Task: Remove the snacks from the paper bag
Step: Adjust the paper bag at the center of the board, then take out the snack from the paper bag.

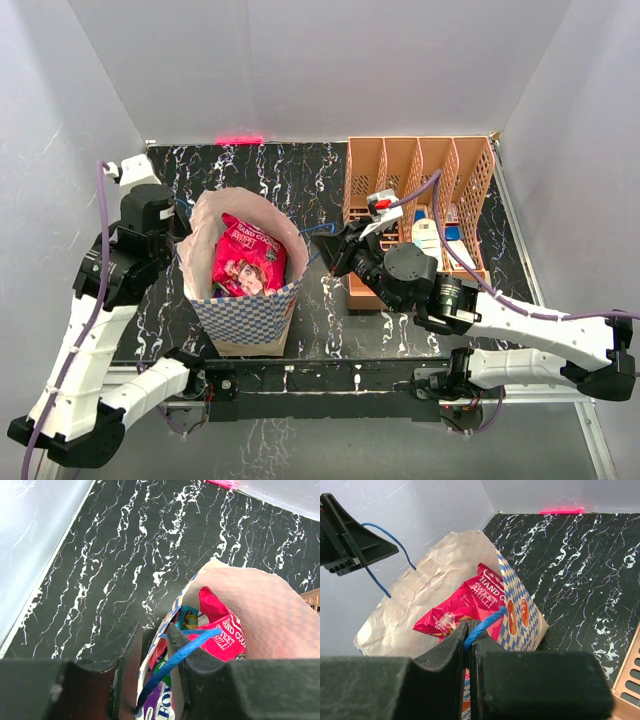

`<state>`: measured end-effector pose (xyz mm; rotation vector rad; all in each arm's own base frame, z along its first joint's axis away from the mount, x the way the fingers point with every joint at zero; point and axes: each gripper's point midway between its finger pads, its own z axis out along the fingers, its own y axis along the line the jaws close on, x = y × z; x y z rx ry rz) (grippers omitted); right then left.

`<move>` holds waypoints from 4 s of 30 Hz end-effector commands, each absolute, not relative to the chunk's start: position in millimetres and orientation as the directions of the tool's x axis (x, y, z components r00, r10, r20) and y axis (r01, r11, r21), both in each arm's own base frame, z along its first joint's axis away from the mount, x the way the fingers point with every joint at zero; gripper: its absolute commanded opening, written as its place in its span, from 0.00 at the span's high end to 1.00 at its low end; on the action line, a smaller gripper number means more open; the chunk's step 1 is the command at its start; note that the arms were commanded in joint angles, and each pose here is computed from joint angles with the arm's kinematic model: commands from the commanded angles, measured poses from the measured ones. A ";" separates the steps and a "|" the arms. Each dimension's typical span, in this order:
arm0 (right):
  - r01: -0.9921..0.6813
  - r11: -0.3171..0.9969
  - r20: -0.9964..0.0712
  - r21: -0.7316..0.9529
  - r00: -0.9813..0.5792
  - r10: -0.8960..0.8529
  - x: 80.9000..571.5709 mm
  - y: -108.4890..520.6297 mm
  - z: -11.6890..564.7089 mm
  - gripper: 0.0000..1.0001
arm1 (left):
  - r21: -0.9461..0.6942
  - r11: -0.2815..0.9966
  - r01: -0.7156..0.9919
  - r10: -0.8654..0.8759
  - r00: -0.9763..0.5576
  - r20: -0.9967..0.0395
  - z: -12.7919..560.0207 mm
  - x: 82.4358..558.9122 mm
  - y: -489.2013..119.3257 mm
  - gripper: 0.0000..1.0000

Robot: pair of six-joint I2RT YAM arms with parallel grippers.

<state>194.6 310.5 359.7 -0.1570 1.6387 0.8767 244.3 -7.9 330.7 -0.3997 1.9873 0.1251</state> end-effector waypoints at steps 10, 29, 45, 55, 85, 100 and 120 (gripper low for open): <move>-0.583 0.648 -0.864 0.491 -0.229 0.448 200.4 327.5 404.4 0.91 | -0.061 0.939 -0.338 -0.157 -0.265 -0.951 389.9 272.5 -4.8 1.00; -0.661 0.586 -0.864 0.469 -0.207 0.458 242.8 476.9 394.1 0.90 | 0.135 0.823 -0.552 0.210 0.074 -0.975 530.0 324.1 30.9 1.00; -0.660 0.564 -0.868 0.496 -0.354 0.349 226.8 487.7 320.0 0.89 | -0.006 0.985 -0.175 -0.007 -0.009 -1.000 447.6 269.7 -7.6 1.00; -0.621 0.545 -0.813 0.563 -0.533 0.233 193.3 464.0 262.6 0.87 | -0.145 0.974 0.172 -0.122 -0.135 -0.983 405.1 231.1 -63.7 1.00; -0.886 0.419 -0.960 -0.199 0.090 -0.264 155.0 336.7 306.8 0.04 | -0.257 0.953 0.162 -0.215 -0.238 -0.947 385.1 215.0 -68.7 1.00; -0.827 -0.029 -0.796 -0.561 0.549 -0.255 150.4 449.5 316.7 0.07 | -0.378 0.907 0.183 -0.311 -0.314 -0.897 372.0 194.0 -79.6 1.00; -0.619 -0.212 -0.521 -0.756 0.766 -0.377 221.7 499.1 243.5 0.01 | -0.425 0.888 0.177 -0.326 -0.411 -0.851 347.0 186.7 -88.9 1.00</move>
